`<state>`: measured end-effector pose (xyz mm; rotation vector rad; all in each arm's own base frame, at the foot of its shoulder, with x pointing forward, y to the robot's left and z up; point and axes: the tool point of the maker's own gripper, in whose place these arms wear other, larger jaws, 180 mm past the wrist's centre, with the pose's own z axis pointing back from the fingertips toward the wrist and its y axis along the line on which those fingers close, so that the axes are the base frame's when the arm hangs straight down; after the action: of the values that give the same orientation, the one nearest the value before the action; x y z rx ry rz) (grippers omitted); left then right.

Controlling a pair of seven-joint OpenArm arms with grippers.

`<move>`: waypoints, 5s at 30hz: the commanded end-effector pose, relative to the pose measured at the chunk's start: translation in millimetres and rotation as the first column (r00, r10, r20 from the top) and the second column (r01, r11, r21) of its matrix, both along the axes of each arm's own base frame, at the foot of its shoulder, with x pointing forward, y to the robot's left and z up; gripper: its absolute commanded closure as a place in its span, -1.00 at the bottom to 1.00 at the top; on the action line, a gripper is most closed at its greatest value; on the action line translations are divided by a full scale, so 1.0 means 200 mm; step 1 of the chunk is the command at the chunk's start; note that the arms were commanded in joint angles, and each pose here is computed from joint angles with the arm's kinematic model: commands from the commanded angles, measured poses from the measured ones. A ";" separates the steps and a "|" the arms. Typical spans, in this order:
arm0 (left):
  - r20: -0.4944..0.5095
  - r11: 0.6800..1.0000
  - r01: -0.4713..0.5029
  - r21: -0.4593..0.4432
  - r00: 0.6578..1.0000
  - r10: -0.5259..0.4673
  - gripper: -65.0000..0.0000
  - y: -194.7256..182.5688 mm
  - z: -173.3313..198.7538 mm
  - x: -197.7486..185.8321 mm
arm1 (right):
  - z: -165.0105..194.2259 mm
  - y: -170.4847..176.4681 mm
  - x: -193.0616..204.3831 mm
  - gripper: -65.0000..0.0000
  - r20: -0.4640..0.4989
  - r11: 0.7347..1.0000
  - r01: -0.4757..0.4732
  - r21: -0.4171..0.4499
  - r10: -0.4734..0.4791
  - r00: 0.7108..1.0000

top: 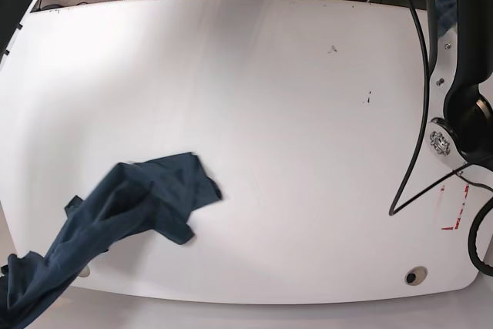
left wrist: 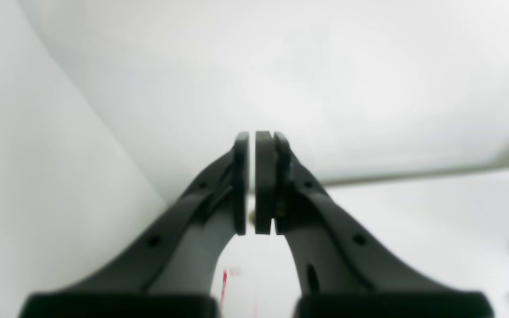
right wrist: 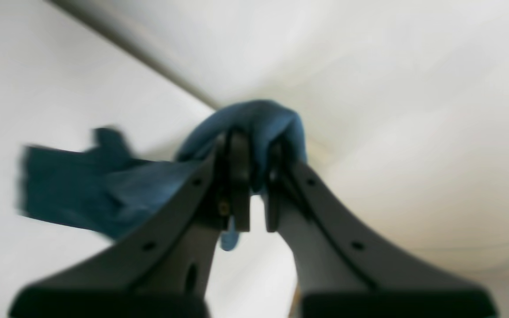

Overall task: Fold the T-shirt properly
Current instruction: 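Lift the shirt with the right gripper and drag it off the table, then swing the held shirt with the right gripper across the table, then lower the left gripper onto the shirt and grasp a corner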

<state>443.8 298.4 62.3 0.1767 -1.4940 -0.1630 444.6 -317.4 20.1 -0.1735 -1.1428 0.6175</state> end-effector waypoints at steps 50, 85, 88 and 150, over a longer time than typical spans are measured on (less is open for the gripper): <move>-0.371 0.915 -0.352 0.196 0.837 0.401 1.00 0.71 -0.93 -0.74 | -0.43 1.35 0.11 0.92 -0.049 0.837 -0.523 0.159 0.536 0.843; -0.544 0.956 -0.225 0.190 0.786 0.294 1.00 0.51 -1.30 -0.75 | -0.08 1.52 0.14 0.92 0.068 0.817 -0.577 -0.015 0.576 0.814; -0.570 0.972 -0.182 0.150 0.787 0.235 1.00 0.40 -1.39 -0.72 | -0.21 1.35 0.17 0.92 0.034 0.857 -0.514 0.033 0.513 0.858; -0.596 0.818 0.162 -0.552 0.609 -0.523 -0.18 -1.27 -2.27 -0.39 | -1.08 0.62 -0.18 0.92 -0.201 0.951 -0.134 0.278 0.194 0.960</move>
<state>357.0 45.3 -401.5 -0.5280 -0.6563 -0.1834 403.4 -192.5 -218.7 0.2301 -0.9423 0.5987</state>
